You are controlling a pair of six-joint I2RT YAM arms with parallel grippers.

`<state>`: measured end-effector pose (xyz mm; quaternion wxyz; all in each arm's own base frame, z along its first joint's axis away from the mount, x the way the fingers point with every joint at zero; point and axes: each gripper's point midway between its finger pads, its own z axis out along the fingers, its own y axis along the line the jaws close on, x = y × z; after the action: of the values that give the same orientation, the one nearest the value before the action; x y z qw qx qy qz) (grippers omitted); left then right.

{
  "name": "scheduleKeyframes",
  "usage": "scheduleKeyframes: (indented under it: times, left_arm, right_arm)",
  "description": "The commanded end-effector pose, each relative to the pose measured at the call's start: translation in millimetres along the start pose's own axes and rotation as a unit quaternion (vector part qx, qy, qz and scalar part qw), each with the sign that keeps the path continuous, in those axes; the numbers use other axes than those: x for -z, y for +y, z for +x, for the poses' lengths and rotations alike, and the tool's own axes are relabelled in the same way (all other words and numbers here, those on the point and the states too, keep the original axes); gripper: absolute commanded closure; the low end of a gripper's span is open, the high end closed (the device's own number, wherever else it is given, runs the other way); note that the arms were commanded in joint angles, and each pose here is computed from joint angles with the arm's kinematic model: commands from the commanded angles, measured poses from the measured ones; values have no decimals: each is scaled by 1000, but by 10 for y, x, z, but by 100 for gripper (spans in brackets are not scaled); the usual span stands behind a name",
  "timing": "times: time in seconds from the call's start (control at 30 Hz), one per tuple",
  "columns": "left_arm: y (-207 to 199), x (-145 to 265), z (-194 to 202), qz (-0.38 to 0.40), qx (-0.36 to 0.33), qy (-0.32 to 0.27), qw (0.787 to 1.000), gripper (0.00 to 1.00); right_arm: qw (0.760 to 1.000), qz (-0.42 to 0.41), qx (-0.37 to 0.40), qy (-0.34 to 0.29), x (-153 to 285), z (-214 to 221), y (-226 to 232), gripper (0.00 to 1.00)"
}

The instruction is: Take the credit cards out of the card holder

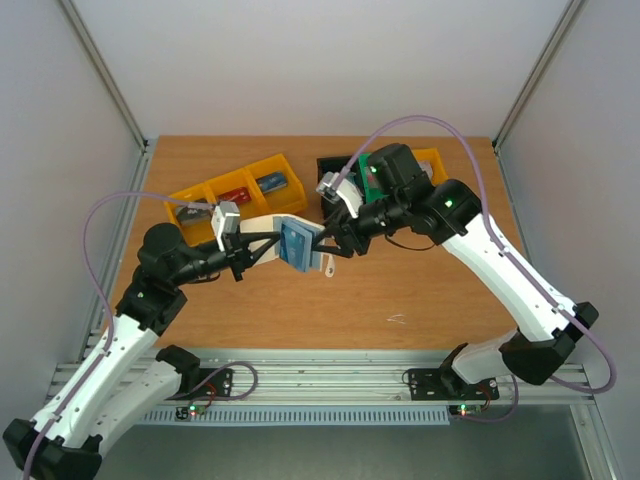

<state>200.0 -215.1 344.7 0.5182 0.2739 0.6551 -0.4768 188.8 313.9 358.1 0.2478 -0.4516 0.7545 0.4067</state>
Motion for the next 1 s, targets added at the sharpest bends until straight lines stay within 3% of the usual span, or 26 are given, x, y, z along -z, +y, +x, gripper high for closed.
scheduleKeyframes:
  times: [0.0,0.27,0.47,0.63,0.73,0.97]
  left_arm:
    - [48,74,-135,-38,2,-17,999,100]
    - [62,72,-123,-41,-24,-14,999,100]
    - [7,49,-141,-23,-24,-14,999,100]
    - [-47,53,-142,-9,-23,-13,1000,100]
    - [-65,50,-143,-3,-20,-14,1000,100]
    - [-38,29,-140,-4,-5,-15,1000,100]
  right_arm:
    - [999,9,-2,-37,157,48,-113,46]
    - [999,-29,-7,-33,81,185,-65,11]
    - [996,-4,-6,-90,-32,-77,-280,11]
    - [996,5,-5,-85,-123,-86,-386,12]
    - [996,-25,2,-89,-124,-118,-291,22]
    - [993,-86,-2,-83,-147,-114,-127,80]
